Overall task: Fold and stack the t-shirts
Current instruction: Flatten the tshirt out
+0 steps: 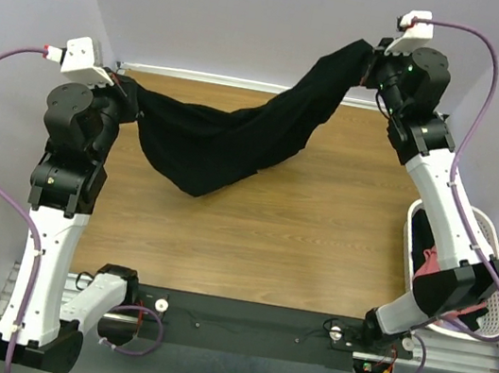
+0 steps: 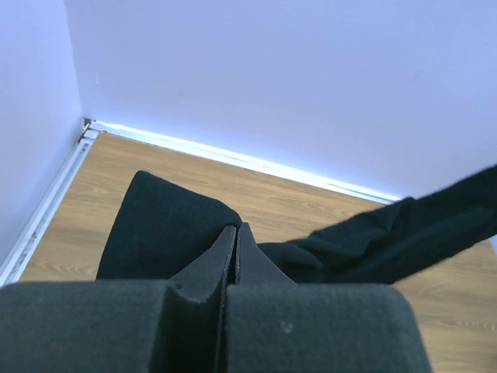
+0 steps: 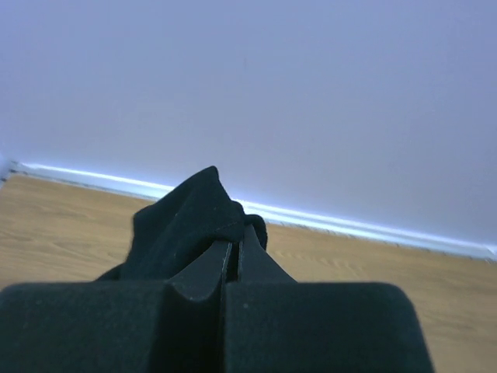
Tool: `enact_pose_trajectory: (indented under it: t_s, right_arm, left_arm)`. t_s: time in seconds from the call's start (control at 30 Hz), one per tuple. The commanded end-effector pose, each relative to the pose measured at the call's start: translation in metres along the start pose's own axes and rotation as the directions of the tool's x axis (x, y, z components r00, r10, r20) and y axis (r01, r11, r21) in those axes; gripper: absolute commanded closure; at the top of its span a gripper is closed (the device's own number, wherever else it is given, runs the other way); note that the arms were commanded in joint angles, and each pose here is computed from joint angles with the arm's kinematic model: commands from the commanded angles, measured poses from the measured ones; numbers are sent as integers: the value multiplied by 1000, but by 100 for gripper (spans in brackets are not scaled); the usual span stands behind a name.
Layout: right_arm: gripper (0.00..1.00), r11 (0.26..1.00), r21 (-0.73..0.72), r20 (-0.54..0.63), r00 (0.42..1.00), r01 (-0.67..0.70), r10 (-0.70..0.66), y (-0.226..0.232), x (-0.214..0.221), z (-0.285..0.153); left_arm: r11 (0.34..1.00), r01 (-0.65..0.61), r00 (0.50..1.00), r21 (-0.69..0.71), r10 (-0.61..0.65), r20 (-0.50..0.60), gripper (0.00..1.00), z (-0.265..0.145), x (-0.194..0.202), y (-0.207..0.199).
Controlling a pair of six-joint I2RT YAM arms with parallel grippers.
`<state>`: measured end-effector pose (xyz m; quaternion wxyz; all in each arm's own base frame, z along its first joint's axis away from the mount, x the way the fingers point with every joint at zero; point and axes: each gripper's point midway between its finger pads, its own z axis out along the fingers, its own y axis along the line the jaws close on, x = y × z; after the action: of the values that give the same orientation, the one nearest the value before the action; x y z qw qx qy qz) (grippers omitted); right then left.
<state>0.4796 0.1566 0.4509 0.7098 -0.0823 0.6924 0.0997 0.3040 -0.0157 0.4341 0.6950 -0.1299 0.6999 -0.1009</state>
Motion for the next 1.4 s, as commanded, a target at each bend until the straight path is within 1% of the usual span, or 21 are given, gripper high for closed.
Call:
enact_pose_trajectory:
  t_s: [0.0, 0.03, 0.13, 0.17, 0.3, 0.37, 0.4, 0.47, 0.5, 0.6, 0.63, 0.67, 0.73, 0.87, 0.97, 1.03, 1.13, 1.23, 1.27, 1.33, 1.37]
  right_arm:
    - [99, 987, 144, 1, 997, 70, -71, -32, -6, -33]
    - [99, 974, 210, -6, 997, 82, -83, -45, -5, -39]
    - [99, 952, 272, -34, 990, 144, -140, -61, -2, -36]
    - [99, 943, 294, -54, 987, 158, -148, -66, 4, -31]
    - [99, 919, 366, -20, 989, 146, -149, -82, -18, -26]
    - [99, 915, 380, 8, 989, 135, -150, -84, -32, -32]
    - [99, 916, 379, 35, 987, 131, -155, -84, -45, -41]
    - [99, 917, 376, 61, 984, 131, -166, -84, -59, -55]
    - [99, 917, 378, 98, 979, 130, -179, -84, -77, -75]
    - [99, 924, 355, 119, 973, 143, -197, -81, -83, -102]
    - [99, 928, 349, 160, 967, 132, -198, -80, -97, -124]
    - [99, 934, 328, 153, 967, 143, -202, -77, -89, -130]
    - [99, 940, 316, 175, 965, 132, -195, -75, -92, -148]
    - [99, 944, 312, 239, 953, 105, -185, -75, -105, -190]
    - [99, 947, 311, 293, 939, 86, -181, -75, -121, -213]
    - [99, 946, 313, 306, 935, 81, -181, -75, -128, -215]
    - [99, 943, 319, 264, 946, 97, -187, -76, -117, -195]
    - [99, 939, 321, 170, 967, 126, -188, -77, -85, -159]
    - [99, 938, 318, 137, 973, 136, -188, -77, -72, -149]
    - [99, 937, 315, 71, 981, 151, -182, -77, -45, -126]
    - [99, 932, 321, -6, 984, 169, -176, -79, -15, -103]
  left_arm:
    - [997, -21, 998, -70, 25, 60, 100, -8, -16, 13]
    - [997, -35, 996, -71, 40, 76, 100, -2, -21, 12]
    - [996, -53, 995, -76, 59, 83, 100, 17, -29, 10]
    - [995, -60, 997, -85, 64, 36, 100, 39, -16, 11]
    - [998, -50, 999, -37, 50, -2, 100, 84, -15, -5]
    - [999, -41, 999, -21, 42, 28, 100, 95, -37, -15]
    - [999, -32, 997, -12, 33, 67, 100, 92, -55, -21]
    - [1000, -26, 995, -8, 27, 101, 100, 87, -69, -24]
    - [1000, -25, 992, -5, 25, 122, 100, 81, -77, -25]
    - [1000, -27, 984, 1, 26, 175, 100, 55, -94, -26]
    - [1000, -27, 983, 2, 26, 184, 100, 47, -96, -25]
    - [1000, -28, 979, 8, 26, 204, 100, 30, -99, -24]
    - [999, -31, 979, 17, 27, 204, 100, 18, -94, -23]
    - [998, -46, 967, 32, 36, 252, 100, -22, -106, -23]
    - [998, -67, 967, 17, 61, 246, 100, -25, -109, -21]
    - [997, -74, 968, -1, 72, 240, 100, -20, -109, -19]
    - [994, -105, 979, -13, 106, 173, 100, 10, -90, -16]
    - [990, -143, 989, -15, 143, 32, 100, 62, -40, -9]
    - [988, -155, 986, -22, 154, -60, 100, 92, -5, -2]
    - [986, -168, 973, 3, 166, -161, 100, 122, 37, 1]
    - [985, -170, 952, 19, 169, -256, 100, 149, 79, 7]
